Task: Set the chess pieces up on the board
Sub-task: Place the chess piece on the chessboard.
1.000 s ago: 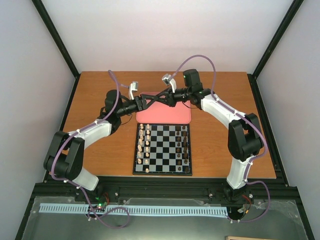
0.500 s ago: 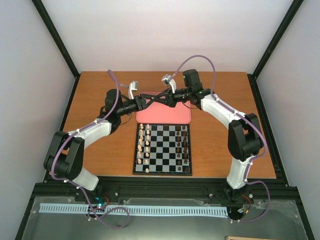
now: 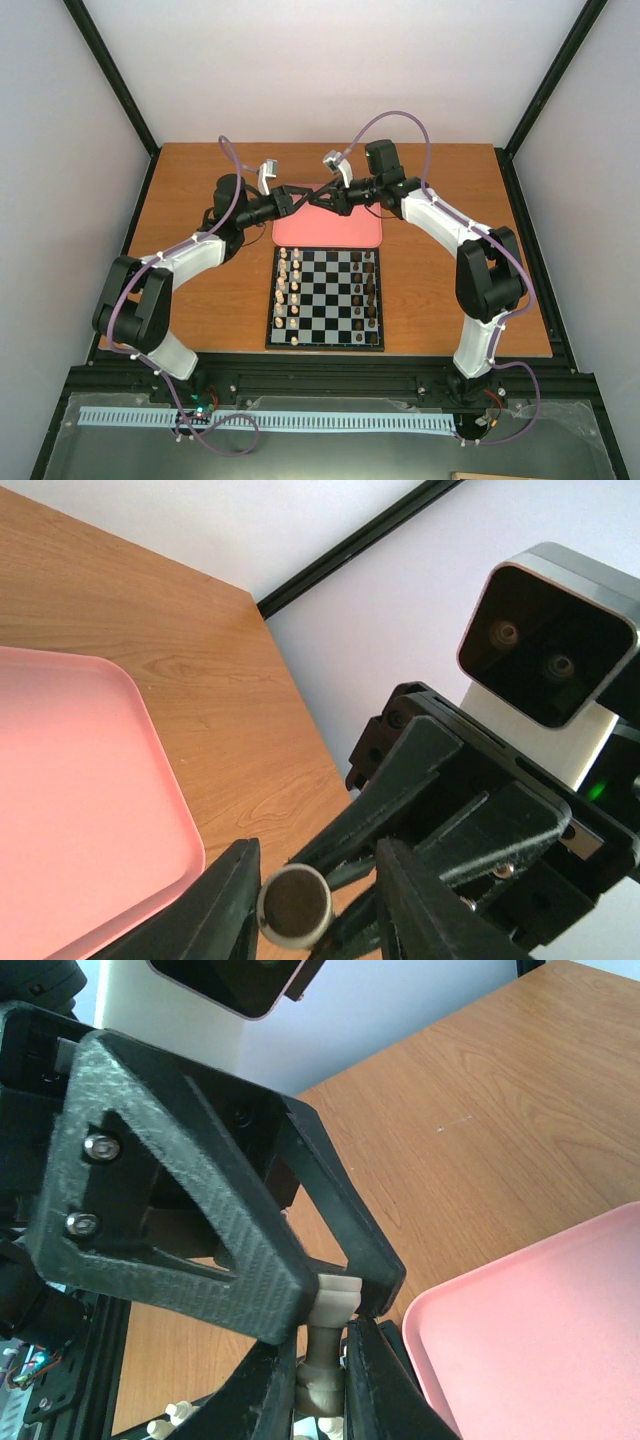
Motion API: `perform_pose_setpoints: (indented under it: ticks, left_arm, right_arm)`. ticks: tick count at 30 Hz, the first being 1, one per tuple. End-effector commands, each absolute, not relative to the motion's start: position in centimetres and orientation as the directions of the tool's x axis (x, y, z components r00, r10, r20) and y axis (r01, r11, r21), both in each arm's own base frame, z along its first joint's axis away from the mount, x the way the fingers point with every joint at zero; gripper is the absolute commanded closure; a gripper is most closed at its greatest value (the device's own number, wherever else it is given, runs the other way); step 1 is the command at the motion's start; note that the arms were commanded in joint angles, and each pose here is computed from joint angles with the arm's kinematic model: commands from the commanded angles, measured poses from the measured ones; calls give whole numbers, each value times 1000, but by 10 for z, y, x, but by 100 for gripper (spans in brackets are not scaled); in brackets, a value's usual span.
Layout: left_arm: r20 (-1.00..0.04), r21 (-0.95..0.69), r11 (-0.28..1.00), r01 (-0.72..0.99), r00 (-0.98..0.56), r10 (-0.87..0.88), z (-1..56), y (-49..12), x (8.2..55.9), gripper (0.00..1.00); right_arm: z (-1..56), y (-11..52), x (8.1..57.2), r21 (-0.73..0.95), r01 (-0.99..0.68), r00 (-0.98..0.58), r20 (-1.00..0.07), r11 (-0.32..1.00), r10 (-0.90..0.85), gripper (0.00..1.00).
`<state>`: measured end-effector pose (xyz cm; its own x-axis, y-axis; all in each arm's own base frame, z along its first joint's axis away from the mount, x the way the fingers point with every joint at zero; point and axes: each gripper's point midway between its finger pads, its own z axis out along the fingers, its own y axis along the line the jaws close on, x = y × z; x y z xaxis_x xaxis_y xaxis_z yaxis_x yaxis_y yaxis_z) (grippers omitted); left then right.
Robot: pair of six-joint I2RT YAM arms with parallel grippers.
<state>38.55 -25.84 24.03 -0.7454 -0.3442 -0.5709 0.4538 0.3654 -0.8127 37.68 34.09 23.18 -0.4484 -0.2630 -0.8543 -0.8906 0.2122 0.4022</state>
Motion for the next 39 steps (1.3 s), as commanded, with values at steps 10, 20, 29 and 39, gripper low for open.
perform_pose_setpoints:
  ticks: [10, 20, 29, 39]
  left_arm:
    - [-592, -799, 367, 477, -735, -332, 246, -263, 394, 99]
    - [-607, -784, 397, 477, -721, -334, 248, -259, 392, 99]
    - [-605, -786, 403, 469, -717, -347, 252, -255, 391, 99]
    - [-596, -801, 350, 486, -706, -382, 276, -252, 378, 99]
  right_arm:
    - [247, 345, 374, 361, -913, -401, -879, 189, -259, 89]
    - [259, 342, 380, 323, -918, -377, -891, 228, -252, 56]
    - [260, 324, 381, 292, -883, -381, -903, 366, -199, 48]
    - [239, 321, 370, 389, -857, -429, -902, 338, -52, 53]
